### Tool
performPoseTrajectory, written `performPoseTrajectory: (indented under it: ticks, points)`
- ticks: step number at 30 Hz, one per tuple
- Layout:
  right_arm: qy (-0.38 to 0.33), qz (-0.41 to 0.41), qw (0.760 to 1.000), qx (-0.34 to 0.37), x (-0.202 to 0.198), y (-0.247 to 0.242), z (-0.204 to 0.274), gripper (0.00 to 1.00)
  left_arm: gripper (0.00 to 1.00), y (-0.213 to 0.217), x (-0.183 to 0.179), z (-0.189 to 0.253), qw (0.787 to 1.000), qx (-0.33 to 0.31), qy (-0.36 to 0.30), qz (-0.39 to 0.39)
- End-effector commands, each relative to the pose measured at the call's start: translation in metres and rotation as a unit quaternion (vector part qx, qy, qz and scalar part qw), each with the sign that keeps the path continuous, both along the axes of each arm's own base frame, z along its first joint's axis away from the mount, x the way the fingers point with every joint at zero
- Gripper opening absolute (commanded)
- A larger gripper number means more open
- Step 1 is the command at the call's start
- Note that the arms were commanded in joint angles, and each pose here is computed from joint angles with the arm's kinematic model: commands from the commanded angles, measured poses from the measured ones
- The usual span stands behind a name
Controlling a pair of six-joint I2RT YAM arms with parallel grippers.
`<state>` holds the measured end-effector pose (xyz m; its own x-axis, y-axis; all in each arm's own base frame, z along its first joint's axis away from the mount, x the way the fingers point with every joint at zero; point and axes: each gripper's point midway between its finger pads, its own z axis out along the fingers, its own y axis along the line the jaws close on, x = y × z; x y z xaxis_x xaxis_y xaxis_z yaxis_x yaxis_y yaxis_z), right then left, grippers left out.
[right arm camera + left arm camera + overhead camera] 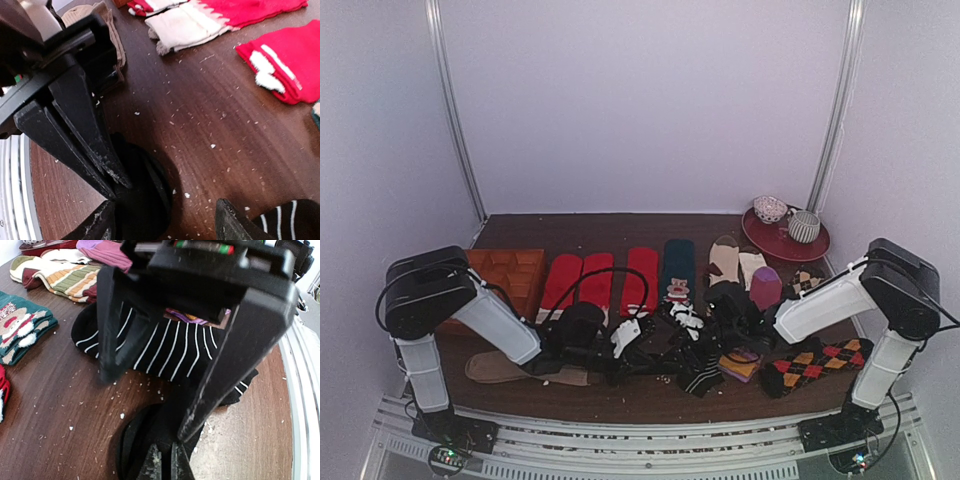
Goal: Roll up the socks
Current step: Roll the sock at the center of the board, then pick up the sock from the center of the board.
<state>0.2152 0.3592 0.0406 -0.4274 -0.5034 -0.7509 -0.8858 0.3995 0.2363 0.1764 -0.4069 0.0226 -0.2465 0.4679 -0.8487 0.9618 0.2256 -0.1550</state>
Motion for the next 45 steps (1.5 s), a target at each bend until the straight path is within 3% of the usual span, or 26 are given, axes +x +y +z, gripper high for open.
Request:
performPoseTrajectory:
  ticks: [1, 11, 18, 25, 29, 37, 42, 45]
  points:
    - [0.039, 0.0, 0.999, -0.006, -0.004, 0.003, -0.01, 0.69, 0.0, 0.082, -0.049, -0.104, 0.971, 0.213, 0.11, -0.003]
    - [0.076, -0.001, 0.997, 0.0, -0.018, -0.002, -0.022, 0.62, 0.0, 0.081, -0.048, -0.104, 0.971, 0.211, 0.108, -0.003]
    - [0.104, 0.014, 0.994, 0.018, -0.034, 0.004, -0.023, 0.64, 0.0, 0.081, -0.048, -0.105, 0.971, 0.214, 0.109, -0.005]
    - [0.1, -0.001, 0.995, 0.005, -0.028, 0.003, -0.029, 0.62, 0.0, 0.081, -0.049, -0.105, 0.971, 0.213, 0.11, -0.004]
    - [0.112, 0.0, 0.994, -0.008, -0.033, 0.0, -0.037, 0.5, 0.0, 0.082, -0.048, -0.105, 0.971, 0.213, 0.107, -0.003]
    - [0.129, -0.01, 0.991, -0.023, -0.039, -0.011, -0.046, 0.1, 0.02, 0.077, -0.038, -0.096, 0.975, 0.206, 0.085, 0.011]
    - [0.126, -0.038, 0.991, -0.033, -0.029, -0.015, -0.045, 0.03, 0.21, 0.065, -0.023, -0.067, 0.983, 0.177, 0.041, 0.017]
    - [0.131, -0.037, 0.99, -0.025, -0.027, -0.013, -0.038, 0.03, 0.21, 0.06, -0.013, -0.033, 0.989, 0.144, -0.001, 0.027]
